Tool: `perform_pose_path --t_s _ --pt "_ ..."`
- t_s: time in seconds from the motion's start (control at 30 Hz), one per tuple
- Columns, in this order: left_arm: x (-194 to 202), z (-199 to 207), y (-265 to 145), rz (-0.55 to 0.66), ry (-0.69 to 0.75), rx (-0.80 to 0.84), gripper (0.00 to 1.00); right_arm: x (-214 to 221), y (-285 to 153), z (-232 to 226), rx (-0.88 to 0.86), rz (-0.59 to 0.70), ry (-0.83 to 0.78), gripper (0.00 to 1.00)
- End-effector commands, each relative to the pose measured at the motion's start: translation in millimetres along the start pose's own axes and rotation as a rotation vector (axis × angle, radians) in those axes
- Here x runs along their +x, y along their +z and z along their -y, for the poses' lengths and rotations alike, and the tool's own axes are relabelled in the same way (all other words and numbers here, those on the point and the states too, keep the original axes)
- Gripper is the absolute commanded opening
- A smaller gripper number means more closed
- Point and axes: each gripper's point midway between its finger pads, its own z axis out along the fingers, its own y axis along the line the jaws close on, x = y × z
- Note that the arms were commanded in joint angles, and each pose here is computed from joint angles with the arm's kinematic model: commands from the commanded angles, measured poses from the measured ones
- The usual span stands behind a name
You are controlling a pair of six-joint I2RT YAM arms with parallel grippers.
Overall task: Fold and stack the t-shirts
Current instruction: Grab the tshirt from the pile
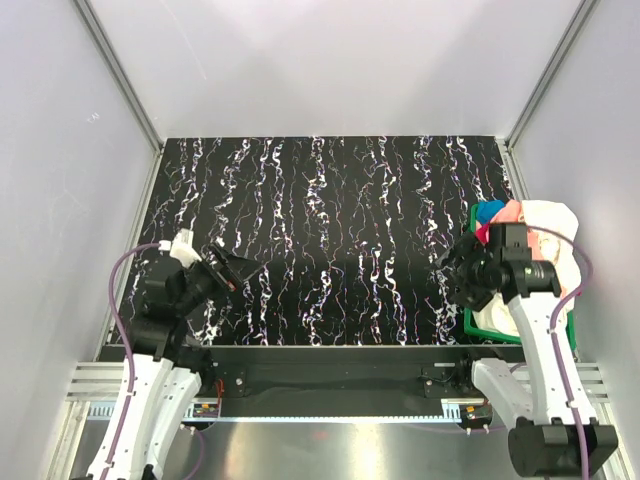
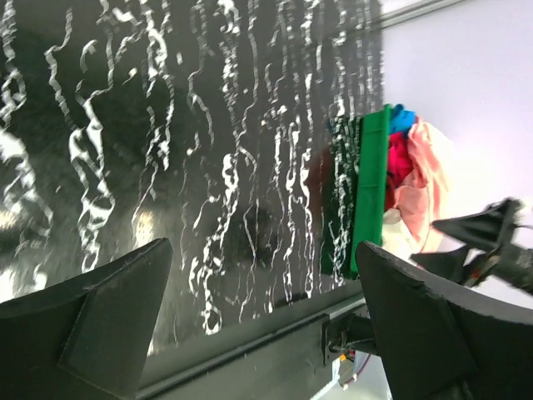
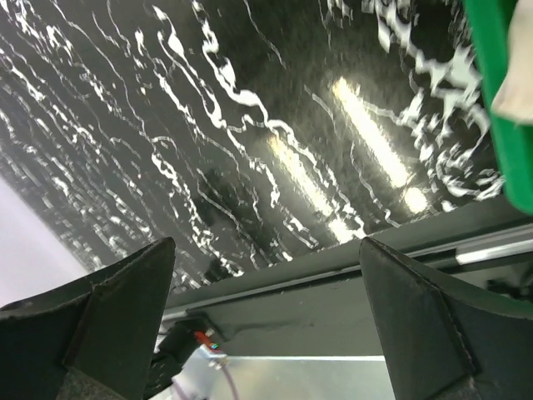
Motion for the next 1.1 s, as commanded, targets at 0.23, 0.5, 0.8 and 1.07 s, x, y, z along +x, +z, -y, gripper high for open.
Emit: perform_pose_path --t_s 0.23,0.5,0.8,1.07 --pt "1.0 63.5 -30.0 -0.091 0.242 0.222 0.99 -79.5 -31.8 -22.7 0.144 0.249 -0.113 0.94" --pt "3.0 100.8 -57.6 -0.097 0.542 0.360 0.94 -168.5 -25.9 -6.4 0.335 0.359 0.065 0.75" --pt "18.5 92.2 -64.0 -0.154 0.697 0.354 0.79 -226.4 -45.2 39.8 0.651 0.483 0.017 0.67" --pt "21.4 94.4 -60.7 -0.166 0.703 0.363 0.80 -206.0 -6.7 48.8 0.575 0.389 0.059 0.66"
